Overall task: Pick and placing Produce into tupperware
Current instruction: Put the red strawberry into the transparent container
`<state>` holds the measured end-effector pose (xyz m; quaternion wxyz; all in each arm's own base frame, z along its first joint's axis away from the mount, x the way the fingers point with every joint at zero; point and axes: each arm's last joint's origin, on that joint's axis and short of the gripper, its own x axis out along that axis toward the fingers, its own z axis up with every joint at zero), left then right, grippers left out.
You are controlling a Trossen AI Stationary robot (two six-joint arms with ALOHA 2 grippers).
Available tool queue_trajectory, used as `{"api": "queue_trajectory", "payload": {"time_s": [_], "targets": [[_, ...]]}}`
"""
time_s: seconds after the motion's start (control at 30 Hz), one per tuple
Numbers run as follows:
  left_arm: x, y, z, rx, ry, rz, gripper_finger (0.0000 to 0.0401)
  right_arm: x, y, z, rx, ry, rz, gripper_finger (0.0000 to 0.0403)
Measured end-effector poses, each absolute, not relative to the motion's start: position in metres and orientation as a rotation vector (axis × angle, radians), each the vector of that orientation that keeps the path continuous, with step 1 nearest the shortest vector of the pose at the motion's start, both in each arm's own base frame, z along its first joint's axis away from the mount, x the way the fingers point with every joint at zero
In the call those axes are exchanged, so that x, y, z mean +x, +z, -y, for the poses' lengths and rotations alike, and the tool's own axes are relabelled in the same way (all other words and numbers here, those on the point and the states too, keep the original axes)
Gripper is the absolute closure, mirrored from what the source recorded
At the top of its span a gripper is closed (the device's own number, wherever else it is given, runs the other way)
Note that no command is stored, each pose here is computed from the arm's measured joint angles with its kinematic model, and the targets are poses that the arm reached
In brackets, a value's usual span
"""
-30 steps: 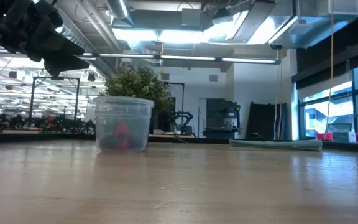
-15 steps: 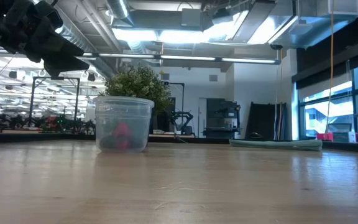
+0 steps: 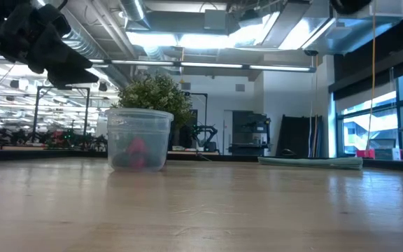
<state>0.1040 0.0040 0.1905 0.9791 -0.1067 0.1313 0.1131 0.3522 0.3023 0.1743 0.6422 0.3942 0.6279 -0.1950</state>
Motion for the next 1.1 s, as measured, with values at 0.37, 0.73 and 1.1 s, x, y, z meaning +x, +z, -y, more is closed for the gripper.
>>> {"api": "queue_trajectory", "payload": {"time_s": [0.37, 0.73, 1.1], "targets": [[0.104, 0.189, -0.004, -0.214, 0.23, -0.278, 0.0151, 0.361, 0.151, -0.296, 0.877, -0.503, -1.449, 0.0136], [0.104, 0.189, -0.004, -0.213, 0.23, -0.281, 0.0151, 0.361, 0.145, -0.293, 0.848, -0.531, -1.466, 0.0136], [0.104, 0.189, -0.004, -0.214, 0.23, -0.28, 0.0151, 0.359, 0.145, -0.292, 0.841, -0.547, -1.493, 0.0136]]}}
